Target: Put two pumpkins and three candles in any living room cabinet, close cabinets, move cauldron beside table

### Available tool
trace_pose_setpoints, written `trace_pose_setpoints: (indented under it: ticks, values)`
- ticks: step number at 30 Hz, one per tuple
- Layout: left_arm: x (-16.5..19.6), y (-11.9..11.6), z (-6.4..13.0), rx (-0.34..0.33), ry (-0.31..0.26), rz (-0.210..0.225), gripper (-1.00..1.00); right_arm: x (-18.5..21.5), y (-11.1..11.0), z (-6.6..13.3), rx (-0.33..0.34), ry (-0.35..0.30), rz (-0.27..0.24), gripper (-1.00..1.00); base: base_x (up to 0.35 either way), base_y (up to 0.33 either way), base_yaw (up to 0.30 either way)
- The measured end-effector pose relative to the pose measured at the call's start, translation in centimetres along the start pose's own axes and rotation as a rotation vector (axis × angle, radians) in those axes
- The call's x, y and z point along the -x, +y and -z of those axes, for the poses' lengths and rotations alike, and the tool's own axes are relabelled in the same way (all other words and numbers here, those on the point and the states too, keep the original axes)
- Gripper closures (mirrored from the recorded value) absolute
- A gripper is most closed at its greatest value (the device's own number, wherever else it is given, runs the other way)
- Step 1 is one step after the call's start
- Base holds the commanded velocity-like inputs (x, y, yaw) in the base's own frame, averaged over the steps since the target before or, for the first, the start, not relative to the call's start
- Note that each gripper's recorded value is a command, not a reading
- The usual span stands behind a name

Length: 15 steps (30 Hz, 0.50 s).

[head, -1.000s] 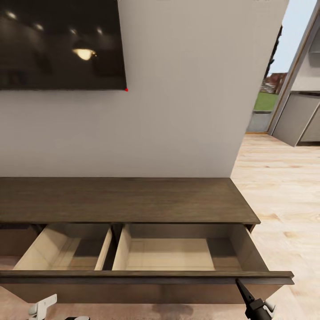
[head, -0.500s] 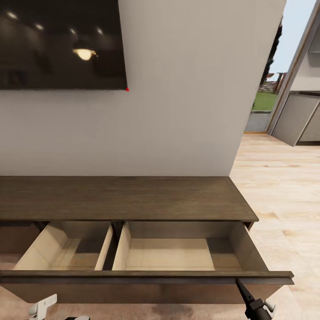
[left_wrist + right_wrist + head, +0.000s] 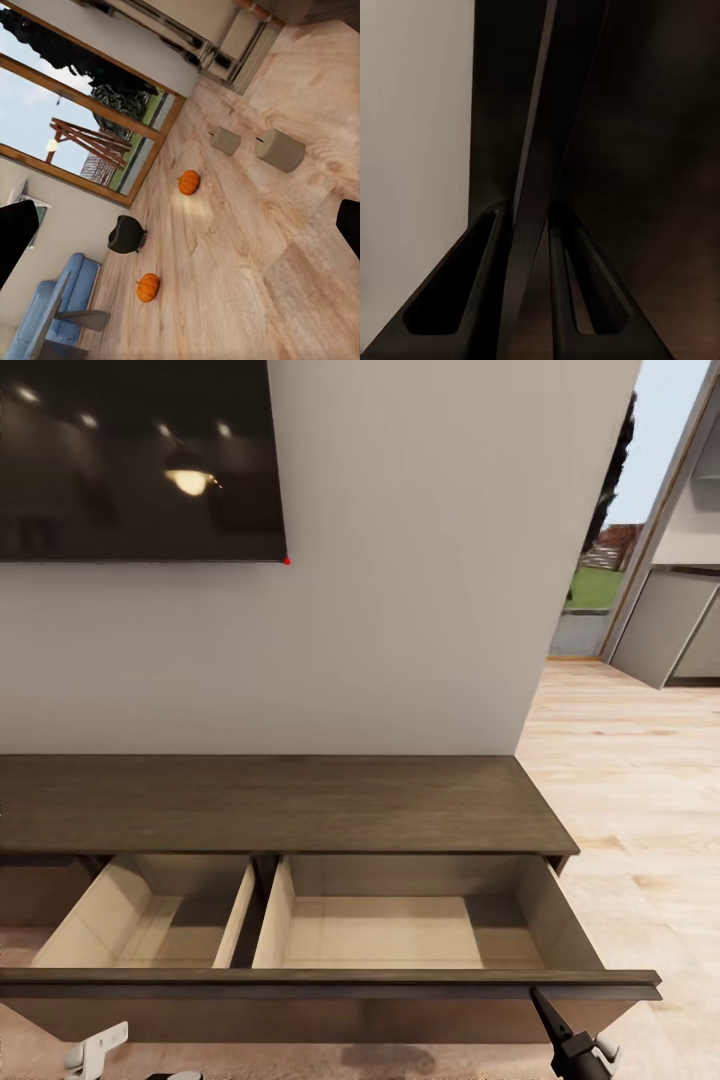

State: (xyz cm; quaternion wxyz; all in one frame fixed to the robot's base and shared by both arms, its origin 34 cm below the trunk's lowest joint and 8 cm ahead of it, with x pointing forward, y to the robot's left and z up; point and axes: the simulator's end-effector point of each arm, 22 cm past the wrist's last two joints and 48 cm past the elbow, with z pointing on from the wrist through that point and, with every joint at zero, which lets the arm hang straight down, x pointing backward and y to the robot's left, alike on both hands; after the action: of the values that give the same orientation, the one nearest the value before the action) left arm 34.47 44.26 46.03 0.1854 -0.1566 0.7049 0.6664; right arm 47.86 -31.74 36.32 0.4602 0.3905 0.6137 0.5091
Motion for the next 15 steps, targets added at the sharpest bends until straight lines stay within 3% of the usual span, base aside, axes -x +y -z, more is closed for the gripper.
trace_pose_setpoints:
  ticks: [15]
  values:
    - [0.01,0.00,0.00,0.000,0.000,0.014,-1.00,-0.01,0.00,0.01,0.000,0.001,0.001,1.00,-0.022,0.000,0.000]
